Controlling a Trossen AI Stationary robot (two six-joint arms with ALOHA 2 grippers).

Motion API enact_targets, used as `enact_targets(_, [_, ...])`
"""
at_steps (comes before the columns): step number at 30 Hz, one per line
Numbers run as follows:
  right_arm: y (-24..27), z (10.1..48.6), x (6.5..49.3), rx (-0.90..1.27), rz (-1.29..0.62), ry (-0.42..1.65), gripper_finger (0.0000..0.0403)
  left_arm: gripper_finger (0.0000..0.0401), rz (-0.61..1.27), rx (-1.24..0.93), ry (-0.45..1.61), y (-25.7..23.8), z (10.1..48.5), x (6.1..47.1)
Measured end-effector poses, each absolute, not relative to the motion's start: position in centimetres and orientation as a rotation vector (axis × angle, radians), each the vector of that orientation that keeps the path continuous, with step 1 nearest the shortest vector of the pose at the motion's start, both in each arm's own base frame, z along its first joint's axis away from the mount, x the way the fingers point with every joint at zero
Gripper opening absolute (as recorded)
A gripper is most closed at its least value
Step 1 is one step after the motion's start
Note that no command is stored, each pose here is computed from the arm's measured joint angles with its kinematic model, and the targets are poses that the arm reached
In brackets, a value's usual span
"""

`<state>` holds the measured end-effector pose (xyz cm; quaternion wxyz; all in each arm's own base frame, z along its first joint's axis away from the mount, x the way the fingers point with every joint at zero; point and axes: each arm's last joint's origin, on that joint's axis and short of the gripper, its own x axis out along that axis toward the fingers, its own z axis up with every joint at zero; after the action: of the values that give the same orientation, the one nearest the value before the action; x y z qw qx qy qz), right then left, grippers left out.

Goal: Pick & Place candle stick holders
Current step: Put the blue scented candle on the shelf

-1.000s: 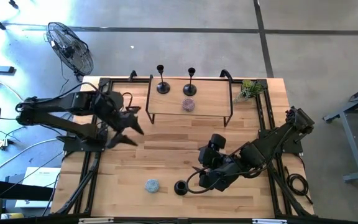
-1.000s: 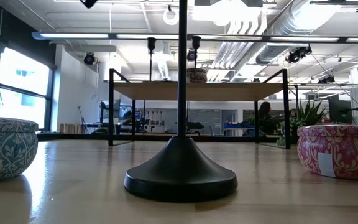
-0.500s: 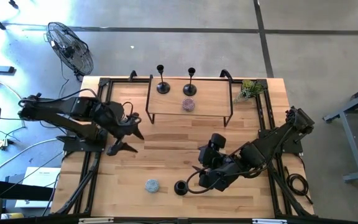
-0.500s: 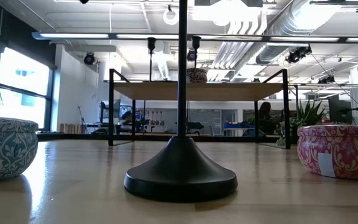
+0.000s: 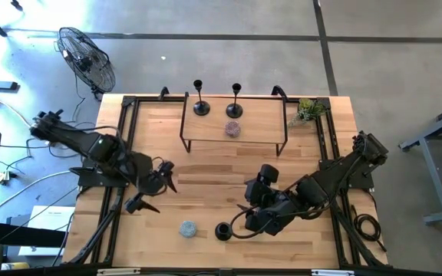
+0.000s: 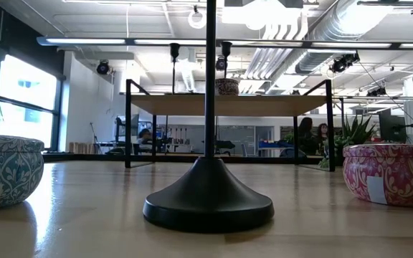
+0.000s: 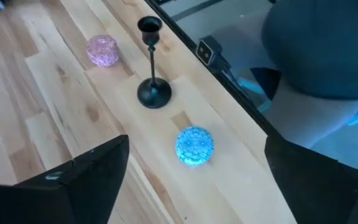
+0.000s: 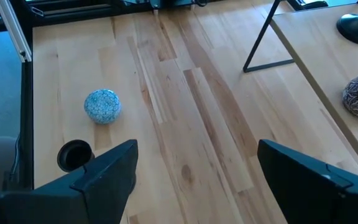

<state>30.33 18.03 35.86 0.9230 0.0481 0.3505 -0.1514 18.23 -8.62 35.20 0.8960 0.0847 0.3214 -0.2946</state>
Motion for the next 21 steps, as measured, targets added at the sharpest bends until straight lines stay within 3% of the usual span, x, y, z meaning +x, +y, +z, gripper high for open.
enact_targets(5, [18.0, 35.9, 30.3, 0.099, -0.31, 0.721, 0.0327, 0.0382, -0.684, 0.153, 0.645, -9.8, 35.3, 18.1])
enact_targets(12, [18.0, 35.9, 30.3, 0.08, -0.305, 0.722, 0.0327, 0.0383, -0.682, -0.076, 0.767, -11.3, 34.9, 17.7])
enact_targets(21, [18.2, 35.7, 30.4, 0.078, -0.305, 0.718, 0.0327, 0.0383, -0.312, -0.101, 0.82, -12.0, 33.3, 19.1])
